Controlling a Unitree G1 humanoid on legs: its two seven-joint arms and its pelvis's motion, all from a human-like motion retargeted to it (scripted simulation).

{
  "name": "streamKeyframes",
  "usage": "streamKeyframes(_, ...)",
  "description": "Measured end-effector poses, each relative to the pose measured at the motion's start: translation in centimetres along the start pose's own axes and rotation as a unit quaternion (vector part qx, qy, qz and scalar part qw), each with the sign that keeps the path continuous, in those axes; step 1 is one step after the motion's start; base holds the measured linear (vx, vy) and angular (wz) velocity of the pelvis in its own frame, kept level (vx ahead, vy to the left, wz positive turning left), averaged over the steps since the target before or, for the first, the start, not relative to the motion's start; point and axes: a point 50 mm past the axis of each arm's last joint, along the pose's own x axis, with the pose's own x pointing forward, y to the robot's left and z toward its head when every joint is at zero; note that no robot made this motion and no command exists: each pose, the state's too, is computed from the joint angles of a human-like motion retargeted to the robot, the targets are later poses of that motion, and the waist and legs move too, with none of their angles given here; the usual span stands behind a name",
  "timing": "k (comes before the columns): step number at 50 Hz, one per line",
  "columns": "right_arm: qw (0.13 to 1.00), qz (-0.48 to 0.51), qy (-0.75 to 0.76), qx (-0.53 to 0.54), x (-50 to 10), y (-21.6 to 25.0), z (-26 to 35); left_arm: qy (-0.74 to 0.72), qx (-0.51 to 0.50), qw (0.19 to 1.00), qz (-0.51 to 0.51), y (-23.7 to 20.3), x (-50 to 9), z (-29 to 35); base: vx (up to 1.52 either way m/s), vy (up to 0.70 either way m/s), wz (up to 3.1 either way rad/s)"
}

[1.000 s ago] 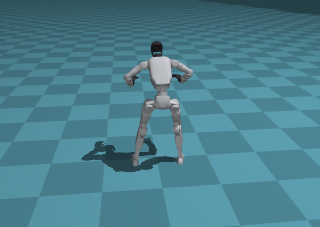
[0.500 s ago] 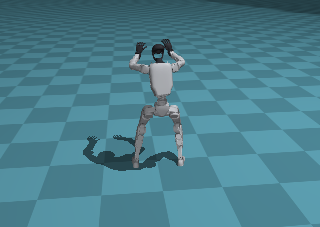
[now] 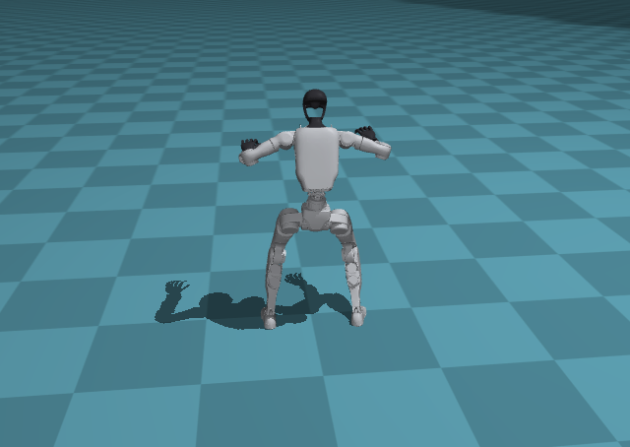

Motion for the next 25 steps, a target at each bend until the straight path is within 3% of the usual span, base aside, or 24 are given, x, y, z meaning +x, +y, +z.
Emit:
streamKeyframes(6, 0.995, -0.055, -0.051, -0.071, -1.0, -7.6, 0.9, -0.042, 0.021, 0.997, 0.066, 6.1, -2.3, 2.4, 0.13, 0.0, 0.0)
streamKeyframes(15, 0.954, -0.22, -0.125, -0.16, 8.9, -14.2, 2.5, -0.247, 0.026, 0.944, 0.216, 10.4, 10.2, 10.3, 0.07, -0.01, 0.05)
streamKeyframes(18, 0.961, -0.217, -0.09, -0.149, 11.4, -12.6, 1.2, -0.271, 0.011, 0.936, 0.225, 9.2, 16.2, 13.6, 0.05, -0.01, 0.03)
streamKeyframes(21, 0.976, -0.188, -0.035, -0.101, 15.7, -7.2, 0.4, -0.242, 0.041, 0.951, 0.189, 6.9, 21.7, 15.0, 0.04, -0.01, 0.05)
streamKeyframes(25, 0.993, -0.086, -0.022, -0.078, 20.3, 0.3, 2.9, -0.137, 0.053, 0.984, 0.096, 0.8, 24.1, 13.0, 0.08, 0.0, 0.16)
